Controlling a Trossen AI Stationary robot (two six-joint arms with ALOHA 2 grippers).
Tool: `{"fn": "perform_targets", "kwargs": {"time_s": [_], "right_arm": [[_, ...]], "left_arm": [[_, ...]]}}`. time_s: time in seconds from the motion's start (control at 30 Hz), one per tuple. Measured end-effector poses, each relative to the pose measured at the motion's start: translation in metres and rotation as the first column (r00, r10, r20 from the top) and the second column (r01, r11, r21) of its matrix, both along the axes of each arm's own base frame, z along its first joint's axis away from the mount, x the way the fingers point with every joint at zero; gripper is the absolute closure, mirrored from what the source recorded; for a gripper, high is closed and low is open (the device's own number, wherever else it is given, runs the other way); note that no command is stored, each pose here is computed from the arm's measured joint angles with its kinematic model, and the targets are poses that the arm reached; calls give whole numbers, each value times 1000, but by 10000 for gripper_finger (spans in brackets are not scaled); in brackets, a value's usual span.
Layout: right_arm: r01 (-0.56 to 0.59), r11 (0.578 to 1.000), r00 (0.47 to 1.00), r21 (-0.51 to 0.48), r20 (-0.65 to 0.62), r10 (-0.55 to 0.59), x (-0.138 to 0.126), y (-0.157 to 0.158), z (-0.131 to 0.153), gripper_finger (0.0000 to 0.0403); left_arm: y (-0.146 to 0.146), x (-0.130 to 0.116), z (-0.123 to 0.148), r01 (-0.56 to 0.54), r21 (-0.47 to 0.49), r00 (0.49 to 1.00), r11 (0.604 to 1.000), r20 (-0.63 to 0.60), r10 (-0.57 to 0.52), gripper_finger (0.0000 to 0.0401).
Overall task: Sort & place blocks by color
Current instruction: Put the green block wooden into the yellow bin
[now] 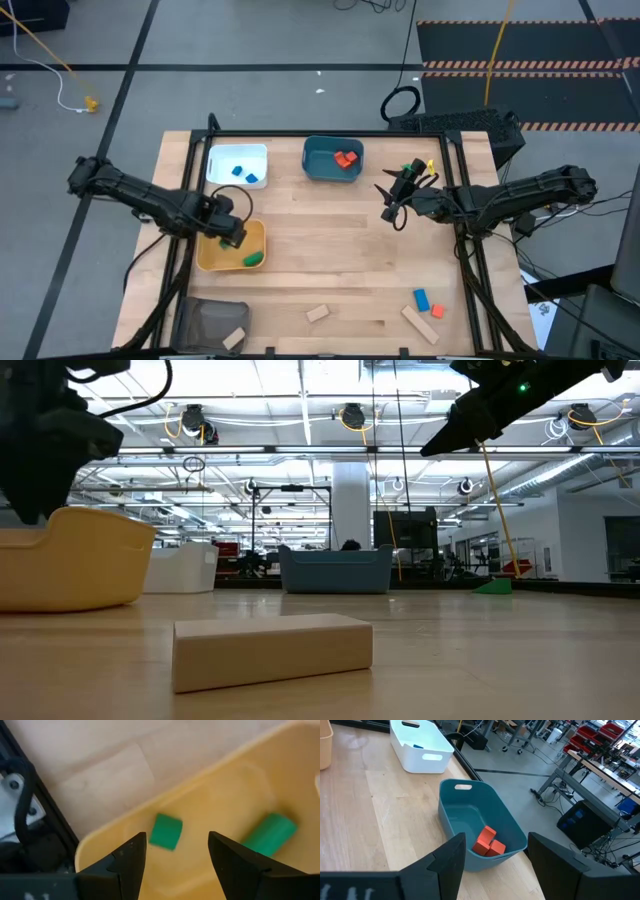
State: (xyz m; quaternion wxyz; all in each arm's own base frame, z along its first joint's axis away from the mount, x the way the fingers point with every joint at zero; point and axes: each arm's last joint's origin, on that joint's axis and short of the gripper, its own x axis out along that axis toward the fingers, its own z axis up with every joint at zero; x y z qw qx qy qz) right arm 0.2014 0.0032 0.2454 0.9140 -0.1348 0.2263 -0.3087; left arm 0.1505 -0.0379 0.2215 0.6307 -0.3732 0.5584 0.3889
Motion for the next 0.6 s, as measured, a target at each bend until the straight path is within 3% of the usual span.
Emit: {"fn": "perform_targets", "kwargs": {"time_s": [0.13, 0.3, 0.43, 0.6], "right_arm": [[0, 1000, 1000, 0, 0, 0, 0, 0, 0, 197], [0, 1000, 1000, 0, 1, 0, 0, 0, 0, 197], [0, 1000, 1000, 0, 0, 0, 0, 0, 0, 197], [0, 1000, 1000, 0, 0, 0, 0, 0, 0, 197]], "left_arm": [[6, 7, 0, 7, 9, 999, 1000, 51, -8, 185], [7, 28, 5, 128, 16, 958, 992, 257, -128, 185], [6, 48, 14, 234, 78, 858, 969, 453, -244, 185], [4, 67, 30, 293, 237, 685, 926, 624, -377, 185]]}}
